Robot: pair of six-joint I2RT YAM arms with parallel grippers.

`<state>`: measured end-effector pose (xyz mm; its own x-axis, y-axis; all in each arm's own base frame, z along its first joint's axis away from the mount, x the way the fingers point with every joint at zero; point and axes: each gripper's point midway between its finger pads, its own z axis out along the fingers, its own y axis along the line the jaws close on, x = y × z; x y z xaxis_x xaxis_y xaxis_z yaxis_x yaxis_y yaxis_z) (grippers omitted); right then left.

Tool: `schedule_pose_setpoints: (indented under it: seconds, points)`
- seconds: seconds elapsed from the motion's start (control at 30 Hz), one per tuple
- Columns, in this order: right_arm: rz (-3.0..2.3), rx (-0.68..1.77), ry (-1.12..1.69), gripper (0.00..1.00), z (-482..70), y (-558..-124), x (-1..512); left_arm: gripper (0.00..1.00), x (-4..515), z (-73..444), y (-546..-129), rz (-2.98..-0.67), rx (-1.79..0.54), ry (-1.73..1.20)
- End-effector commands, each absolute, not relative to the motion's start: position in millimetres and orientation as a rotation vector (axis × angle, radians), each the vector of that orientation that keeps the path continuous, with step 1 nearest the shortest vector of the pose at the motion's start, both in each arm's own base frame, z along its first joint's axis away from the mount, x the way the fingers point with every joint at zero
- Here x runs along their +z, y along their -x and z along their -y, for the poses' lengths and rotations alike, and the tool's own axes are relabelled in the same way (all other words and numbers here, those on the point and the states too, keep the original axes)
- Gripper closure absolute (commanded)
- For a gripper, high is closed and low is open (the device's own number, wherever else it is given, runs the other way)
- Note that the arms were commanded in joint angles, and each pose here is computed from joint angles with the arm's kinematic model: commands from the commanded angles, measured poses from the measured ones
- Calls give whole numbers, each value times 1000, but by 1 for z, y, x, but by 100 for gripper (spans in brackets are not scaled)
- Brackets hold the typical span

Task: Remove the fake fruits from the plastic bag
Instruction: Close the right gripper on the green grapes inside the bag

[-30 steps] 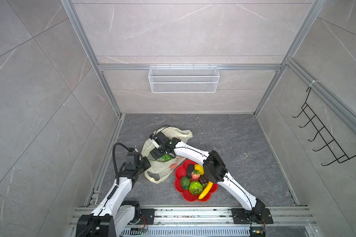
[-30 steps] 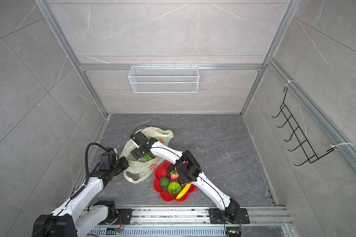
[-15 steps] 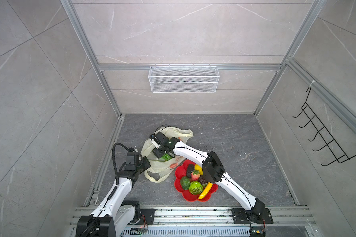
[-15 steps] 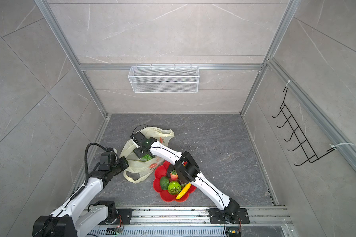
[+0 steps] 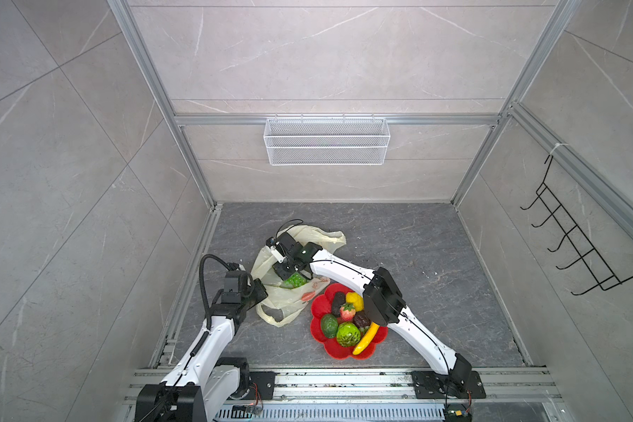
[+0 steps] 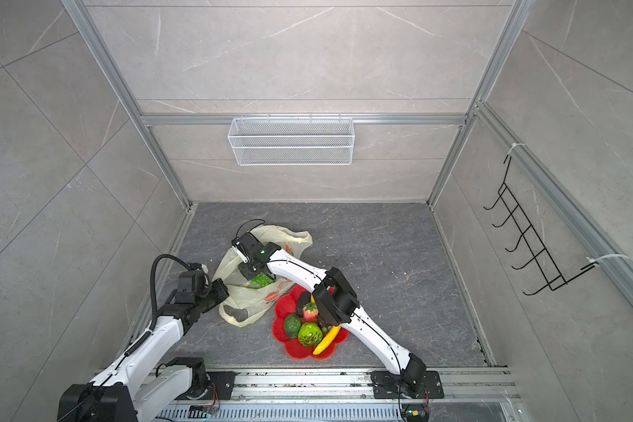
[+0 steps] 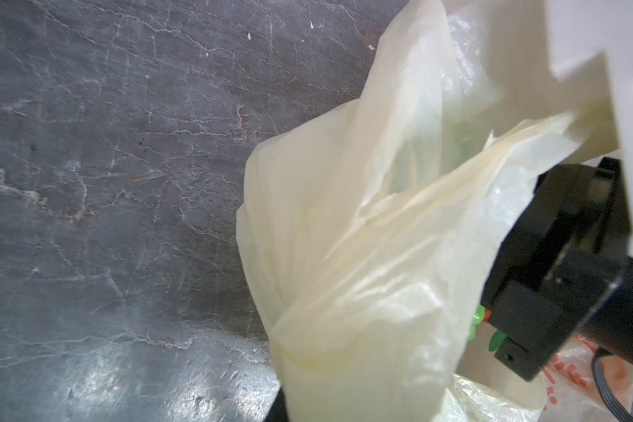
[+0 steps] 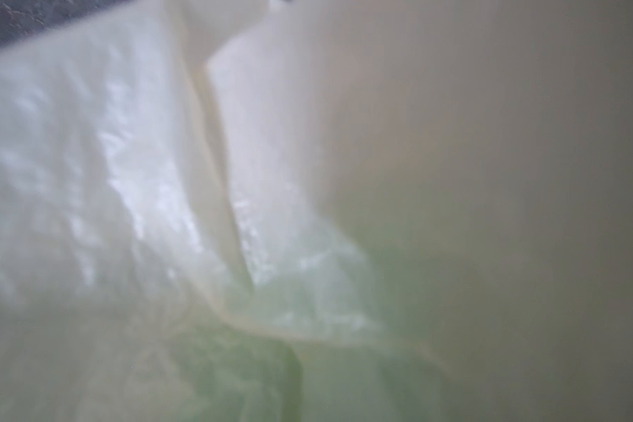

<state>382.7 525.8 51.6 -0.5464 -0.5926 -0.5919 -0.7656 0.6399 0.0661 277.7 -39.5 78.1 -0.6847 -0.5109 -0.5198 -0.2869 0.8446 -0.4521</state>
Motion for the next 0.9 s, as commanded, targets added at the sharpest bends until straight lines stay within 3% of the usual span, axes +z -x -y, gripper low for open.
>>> schedule_pose_setpoints:
  seconds: [0.0,0.47,0.87]
  points:
    - [-2261,485,1027,55,-531,-383,93,94,82,37,-282,-2333,-439,572]
    - [-2218,562,1012,55,-523,-368,132,95,81,28,-291,-2345,-388,656]
    - [-2178,606,1003,55,-520,-359,154,95,133,3,-335,-2176,-334,825]
